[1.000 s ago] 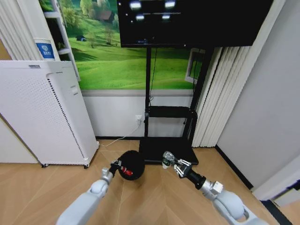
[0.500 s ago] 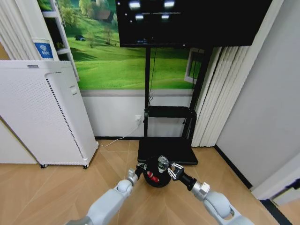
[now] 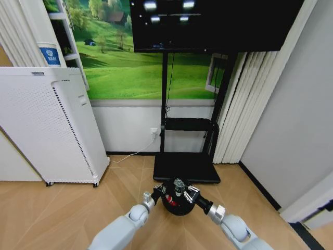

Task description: Pick up the trash bin and place the garbage on the floor into it.

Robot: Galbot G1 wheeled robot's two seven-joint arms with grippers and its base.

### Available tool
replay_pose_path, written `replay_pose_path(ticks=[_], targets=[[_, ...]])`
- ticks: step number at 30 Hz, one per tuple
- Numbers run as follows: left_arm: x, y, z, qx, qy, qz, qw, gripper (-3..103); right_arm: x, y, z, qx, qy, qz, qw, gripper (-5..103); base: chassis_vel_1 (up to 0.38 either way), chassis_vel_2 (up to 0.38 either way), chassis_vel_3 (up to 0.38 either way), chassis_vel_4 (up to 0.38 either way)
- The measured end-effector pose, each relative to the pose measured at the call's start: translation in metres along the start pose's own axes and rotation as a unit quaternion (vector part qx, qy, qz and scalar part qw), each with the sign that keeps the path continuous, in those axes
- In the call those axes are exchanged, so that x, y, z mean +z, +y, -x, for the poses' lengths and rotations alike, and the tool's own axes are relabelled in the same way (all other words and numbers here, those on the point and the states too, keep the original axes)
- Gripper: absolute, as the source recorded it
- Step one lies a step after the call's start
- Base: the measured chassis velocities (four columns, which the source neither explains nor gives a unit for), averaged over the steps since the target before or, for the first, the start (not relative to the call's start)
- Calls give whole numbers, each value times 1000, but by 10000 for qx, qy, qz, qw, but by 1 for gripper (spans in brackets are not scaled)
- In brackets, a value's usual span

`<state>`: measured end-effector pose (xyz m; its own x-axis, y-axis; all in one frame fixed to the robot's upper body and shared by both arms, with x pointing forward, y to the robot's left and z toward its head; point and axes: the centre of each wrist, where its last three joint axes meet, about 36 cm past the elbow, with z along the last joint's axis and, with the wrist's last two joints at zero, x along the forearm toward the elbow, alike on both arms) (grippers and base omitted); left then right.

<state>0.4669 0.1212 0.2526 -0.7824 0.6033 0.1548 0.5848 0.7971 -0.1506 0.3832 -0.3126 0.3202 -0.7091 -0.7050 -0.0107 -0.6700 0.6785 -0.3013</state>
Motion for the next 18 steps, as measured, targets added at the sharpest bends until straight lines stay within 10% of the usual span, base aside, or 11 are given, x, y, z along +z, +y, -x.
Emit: replay_pose_path(ticks=[5, 18], targets=[[-1, -1, -1, 8, -11, -3, 10000, 6, 1, -3, -1, -66, 17, -27, 10000, 20, 0, 0, 0, 0], [-5, 6, -6, -65, -61, -1, 10000, 6, 3, -1, -1, -35, -1, -24, 10000, 70, 0, 0, 0, 0]])
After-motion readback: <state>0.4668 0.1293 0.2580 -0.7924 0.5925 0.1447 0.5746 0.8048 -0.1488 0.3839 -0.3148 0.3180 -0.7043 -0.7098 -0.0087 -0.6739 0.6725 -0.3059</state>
